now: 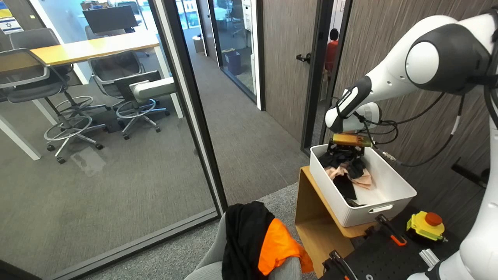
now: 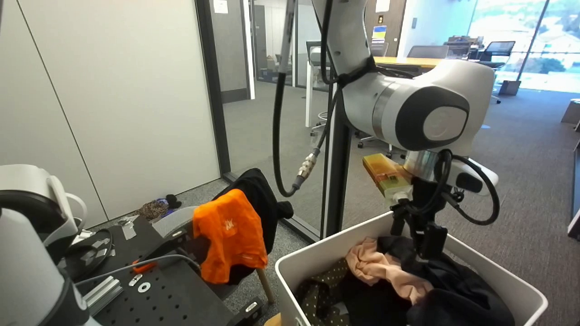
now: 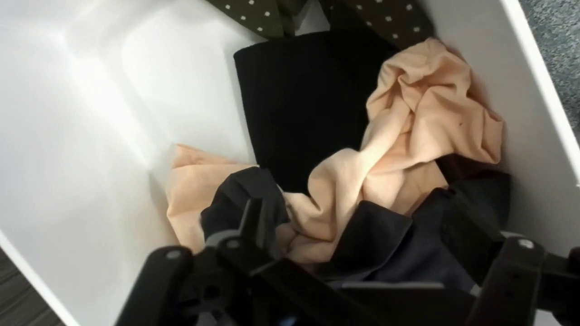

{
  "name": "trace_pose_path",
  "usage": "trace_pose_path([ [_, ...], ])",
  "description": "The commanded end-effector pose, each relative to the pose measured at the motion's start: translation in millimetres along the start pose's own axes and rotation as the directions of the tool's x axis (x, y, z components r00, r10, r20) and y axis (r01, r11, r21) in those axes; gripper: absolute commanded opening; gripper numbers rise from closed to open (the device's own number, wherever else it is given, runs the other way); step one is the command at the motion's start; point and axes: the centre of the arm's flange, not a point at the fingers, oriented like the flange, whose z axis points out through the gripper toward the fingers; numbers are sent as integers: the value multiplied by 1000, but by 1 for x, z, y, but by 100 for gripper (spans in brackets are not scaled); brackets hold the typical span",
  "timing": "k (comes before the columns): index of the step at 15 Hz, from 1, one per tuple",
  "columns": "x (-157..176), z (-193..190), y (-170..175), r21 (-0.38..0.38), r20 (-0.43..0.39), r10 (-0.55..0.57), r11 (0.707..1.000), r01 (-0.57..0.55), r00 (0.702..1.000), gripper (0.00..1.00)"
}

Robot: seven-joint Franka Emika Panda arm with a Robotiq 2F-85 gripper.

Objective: Pick up the black cloth from the box and put it on the headrest of the chair

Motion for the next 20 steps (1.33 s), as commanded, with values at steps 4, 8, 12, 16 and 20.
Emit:
trace_pose_path([
  [4,17,13,18,-93,36,18,996,-15,999,100],
  [8,29,23,29,-106,36,29,994,-25,999,100],
  [12,43,35,37,-119,31,31,993,-27,999,100],
  [16,54,45,40,-133,20,41,990,-38,999,100],
  [20,63,54,41,-134,22,38,990,-35,999,100],
])
